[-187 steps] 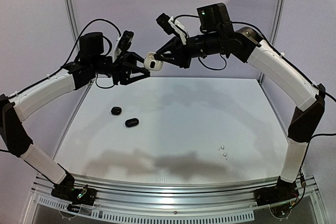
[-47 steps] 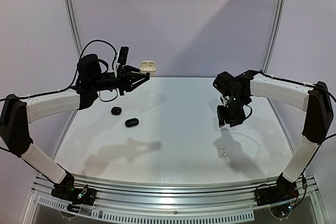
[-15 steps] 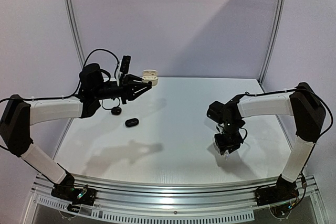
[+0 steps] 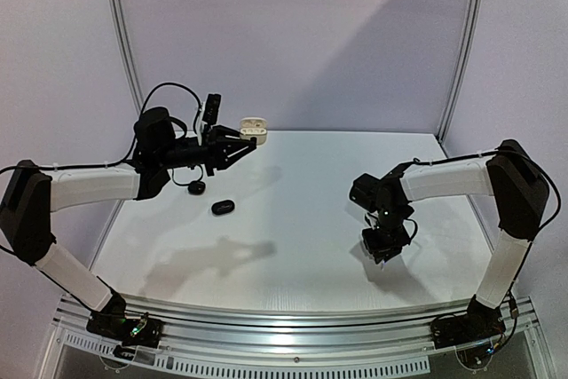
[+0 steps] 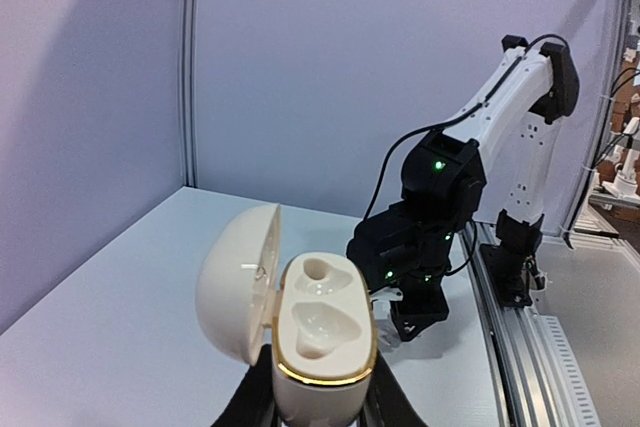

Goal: Insert the wireless bluetooth earbuds into the charging case

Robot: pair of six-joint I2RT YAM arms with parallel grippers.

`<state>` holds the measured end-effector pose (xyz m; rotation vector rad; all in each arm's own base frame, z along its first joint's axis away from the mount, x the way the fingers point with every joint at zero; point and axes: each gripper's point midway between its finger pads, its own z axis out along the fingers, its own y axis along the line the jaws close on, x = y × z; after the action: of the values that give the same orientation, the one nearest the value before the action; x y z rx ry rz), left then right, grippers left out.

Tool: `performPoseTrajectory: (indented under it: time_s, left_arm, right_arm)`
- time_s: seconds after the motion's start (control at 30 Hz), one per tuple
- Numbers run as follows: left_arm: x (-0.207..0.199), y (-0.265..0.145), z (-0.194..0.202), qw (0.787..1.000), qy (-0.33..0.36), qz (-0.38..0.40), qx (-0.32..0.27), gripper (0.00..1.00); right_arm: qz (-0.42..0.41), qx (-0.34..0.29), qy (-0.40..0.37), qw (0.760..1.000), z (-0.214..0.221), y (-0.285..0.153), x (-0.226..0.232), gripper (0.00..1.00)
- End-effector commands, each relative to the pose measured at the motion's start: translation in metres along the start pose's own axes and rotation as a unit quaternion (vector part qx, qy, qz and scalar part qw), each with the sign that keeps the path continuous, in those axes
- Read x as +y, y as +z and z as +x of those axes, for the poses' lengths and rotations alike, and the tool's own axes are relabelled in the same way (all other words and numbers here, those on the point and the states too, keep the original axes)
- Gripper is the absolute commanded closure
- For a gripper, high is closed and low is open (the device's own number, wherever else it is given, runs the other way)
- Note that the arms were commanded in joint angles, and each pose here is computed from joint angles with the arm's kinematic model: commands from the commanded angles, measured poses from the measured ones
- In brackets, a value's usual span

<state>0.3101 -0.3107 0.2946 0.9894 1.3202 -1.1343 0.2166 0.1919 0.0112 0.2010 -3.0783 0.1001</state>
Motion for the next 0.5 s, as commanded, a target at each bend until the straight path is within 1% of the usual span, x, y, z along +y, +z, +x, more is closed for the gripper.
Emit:
performPoseTrajectory:
  time_s: [0.0,0.03,0.13,0.23,0.3,0.33,0.4,0.47]
  left_arm:
    - [-0.009,0.0,-0.004,1.0,0.011,0.006,-0.007,1.0]
    - [-0.008,0.0,-0.003,1.0,0.01,0.005,-0.006,1.0]
    - [-0.007,0.0,-0.003,1.0,0.01,0.002,-0.005,1.0]
    - [-0.003,-0.001,-0.005,1.0,0.013,-0.011,-0.009,1.0]
    - [0.001,-0.002,-0.008,0.999,0.018,-0.029,-0.019,1.0]
    - [0.004,-0.004,-0.01,0.999,0.023,-0.039,-0.026,1.0]
    - [0.007,-0.006,-0.014,0.997,0.039,-0.055,-0.044,1.0]
    - [0.009,-0.009,-0.016,0.994,0.064,-0.07,-0.06,1.0]
  right_arm:
    - [0.003,0.006,-0.006,1.0,0.001,0.006,0.002,0.98]
    - [0.002,0.007,-0.008,1.0,0.001,0.003,0.002,1.0]
    - [0.0,0.003,-0.027,1.0,0.0,-0.017,0.007,1.0]
    - [-0.02,-0.046,-0.075,0.996,-0.015,-0.068,0.03,1.0]
    - [-0.049,-0.1,-0.107,0.988,-0.03,-0.113,0.051,1.0]
    - [-0.068,-0.135,-0.127,0.98,-0.039,-0.137,0.064,1.0]
    - [-0.11,-0.227,-0.153,0.956,-0.057,-0.196,0.089,1.0]
    - [-0.155,-0.321,-0.173,0.918,-0.075,-0.254,0.112,1.0]
